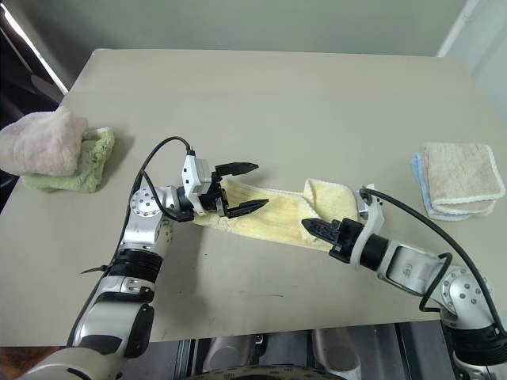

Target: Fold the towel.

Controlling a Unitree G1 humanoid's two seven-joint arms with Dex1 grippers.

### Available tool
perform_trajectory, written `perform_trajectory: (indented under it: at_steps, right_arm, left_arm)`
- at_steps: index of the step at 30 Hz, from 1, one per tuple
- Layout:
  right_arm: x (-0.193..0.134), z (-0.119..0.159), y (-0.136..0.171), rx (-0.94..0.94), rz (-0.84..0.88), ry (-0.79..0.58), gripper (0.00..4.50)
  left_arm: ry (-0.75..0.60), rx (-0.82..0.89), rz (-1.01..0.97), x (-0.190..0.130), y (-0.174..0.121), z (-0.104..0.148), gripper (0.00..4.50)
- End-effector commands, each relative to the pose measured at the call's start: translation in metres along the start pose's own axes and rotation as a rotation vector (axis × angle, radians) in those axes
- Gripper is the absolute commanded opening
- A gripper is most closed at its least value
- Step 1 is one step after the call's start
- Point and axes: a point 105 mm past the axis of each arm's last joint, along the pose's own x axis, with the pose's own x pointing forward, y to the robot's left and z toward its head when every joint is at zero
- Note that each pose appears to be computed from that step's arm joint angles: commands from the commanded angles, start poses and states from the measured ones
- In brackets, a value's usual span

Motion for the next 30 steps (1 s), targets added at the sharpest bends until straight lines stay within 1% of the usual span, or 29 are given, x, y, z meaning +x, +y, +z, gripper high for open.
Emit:
perform_trajectory:
  at_steps: [1, 4, 5, 11, 13, 14, 15, 19, 22, 25, 26, 28, 30]
  right_arm:
    - [0.002, -0.005, 0.000, -0.042, -0.020, 0.009, 0.07]
    - [0.004, -0.006, 0.001, -0.046, -0.012, 0.005, 0.72]
    - [0.004, -0.006, 0.001, -0.043, -0.011, -0.002, 1.00]
    - [0.002, 0.000, 0.011, -0.062, 0.037, -0.030, 3.06]
    - [-0.006, 0.005, 0.020, -0.085, 0.080, -0.047, 3.76]
    - [-0.012, 0.009, 0.026, -0.096, 0.110, -0.069, 4.05]
    - [-0.020, 0.016, 0.032, -0.103, 0.146, -0.107, 4.43]
    - [-0.043, 0.029, 0.044, -0.166, 0.211, -0.183, 4.47]
    - [-0.050, 0.032, 0.047, -0.181, 0.236, -0.210, 4.47]
    - [-0.059, 0.055, 0.034, -0.258, 0.136, -0.327, 3.90]
    - [-0.060, 0.058, 0.032, -0.268, 0.122, -0.346, 3.56]
    - [-0.054, 0.055, 0.007, -0.342, -0.003, -0.303, 2.86]
    - [-0.052, 0.054, -0.005, -0.380, -0.054, -0.281, 2.17]
  left_arm:
    - [-0.011, 0.030, 0.009, -0.001, 0.002, 0.005, 4.50]
    - [-0.011, 0.032, 0.011, -0.002, 0.003, 0.005, 4.50]
    - [-0.014, 0.031, 0.012, -0.002, 0.003, 0.006, 4.50]
    - [-0.041, 0.028, 0.010, 0.005, 0.005, 0.013, 4.50]
    - [-0.070, 0.015, 0.009, 0.009, 0.006, 0.020, 4.50]
    - [-0.084, 0.007, 0.008, 0.011, 0.007, 0.023, 4.50]
    - [-0.100, 0.002, 0.010, 0.012, 0.008, 0.028, 4.50]
    - [-0.158, -0.021, 0.012, 0.015, 0.011, 0.043, 4.50]
    - [-0.186, -0.036, 0.005, 0.018, 0.011, 0.052, 4.50]
    - [-0.235, -0.042, -0.053, 0.028, 0.004, 0.067, 3.90]
    - [-0.241, -0.045, -0.061, 0.029, 0.003, 0.069, 3.55]
    - [-0.326, -0.104, -0.143, 0.046, -0.011, 0.086, 2.85]
    - [-0.359, -0.133, -0.180, 0.052, -0.017, 0.094, 2.16]
